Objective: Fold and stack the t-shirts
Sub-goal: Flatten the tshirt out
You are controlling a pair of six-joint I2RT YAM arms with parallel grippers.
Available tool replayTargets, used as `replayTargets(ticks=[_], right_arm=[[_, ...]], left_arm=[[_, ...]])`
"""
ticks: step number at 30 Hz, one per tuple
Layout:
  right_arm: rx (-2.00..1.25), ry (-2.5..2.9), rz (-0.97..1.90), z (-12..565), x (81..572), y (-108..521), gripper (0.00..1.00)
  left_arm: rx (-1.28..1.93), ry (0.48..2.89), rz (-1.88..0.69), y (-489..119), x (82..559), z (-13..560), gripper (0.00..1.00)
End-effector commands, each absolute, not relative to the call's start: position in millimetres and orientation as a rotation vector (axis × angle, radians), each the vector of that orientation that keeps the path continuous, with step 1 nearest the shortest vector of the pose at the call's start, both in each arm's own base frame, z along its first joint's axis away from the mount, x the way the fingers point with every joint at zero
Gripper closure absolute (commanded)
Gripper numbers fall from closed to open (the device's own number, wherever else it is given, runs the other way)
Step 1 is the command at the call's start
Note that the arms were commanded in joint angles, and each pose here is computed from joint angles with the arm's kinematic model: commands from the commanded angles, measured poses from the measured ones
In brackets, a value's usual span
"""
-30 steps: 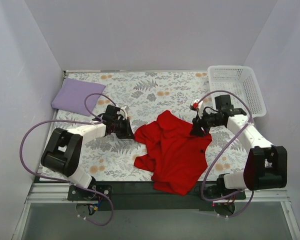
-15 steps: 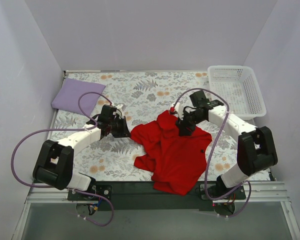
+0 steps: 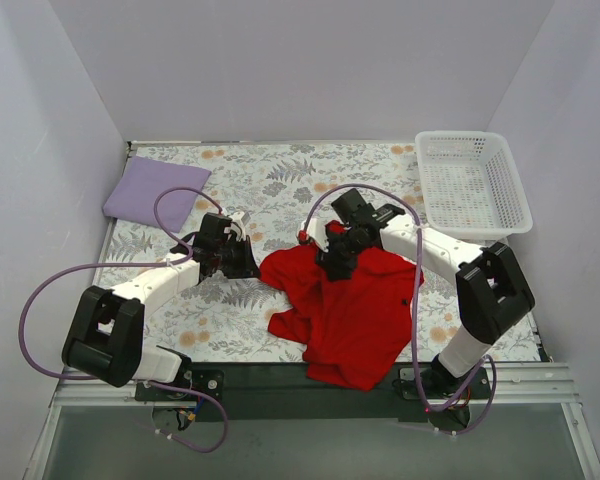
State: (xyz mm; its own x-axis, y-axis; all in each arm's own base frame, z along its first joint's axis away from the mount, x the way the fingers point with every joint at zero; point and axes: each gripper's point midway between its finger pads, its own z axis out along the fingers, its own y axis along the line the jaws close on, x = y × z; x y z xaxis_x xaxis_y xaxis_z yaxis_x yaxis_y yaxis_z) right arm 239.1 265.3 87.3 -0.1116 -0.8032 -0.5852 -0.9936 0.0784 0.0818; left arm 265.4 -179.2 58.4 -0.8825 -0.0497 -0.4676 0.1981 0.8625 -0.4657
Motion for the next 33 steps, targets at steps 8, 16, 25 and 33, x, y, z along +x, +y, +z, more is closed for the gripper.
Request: replayTargets(ticks=[8,16,25,33], right_arm=[[-1.7,2.06,0.5,70,268,272,0.5],[-1.685,2.046,0.471,78,272,273,0.99],[-1.59,1.886,0.417,154,292,259,0.99],[-1.554,1.502,0.11,301,317,231,0.99]], left_arm=[[0.119,2.52,-0.713,-179,267,67,1.0],[0.116,2.513,-0.708,-178,268,68,1.0],[0.107,2.446,-0.677,-174,276,89,1.0],[0.018,1.89,-0.518,-134,299,263,1.0]])
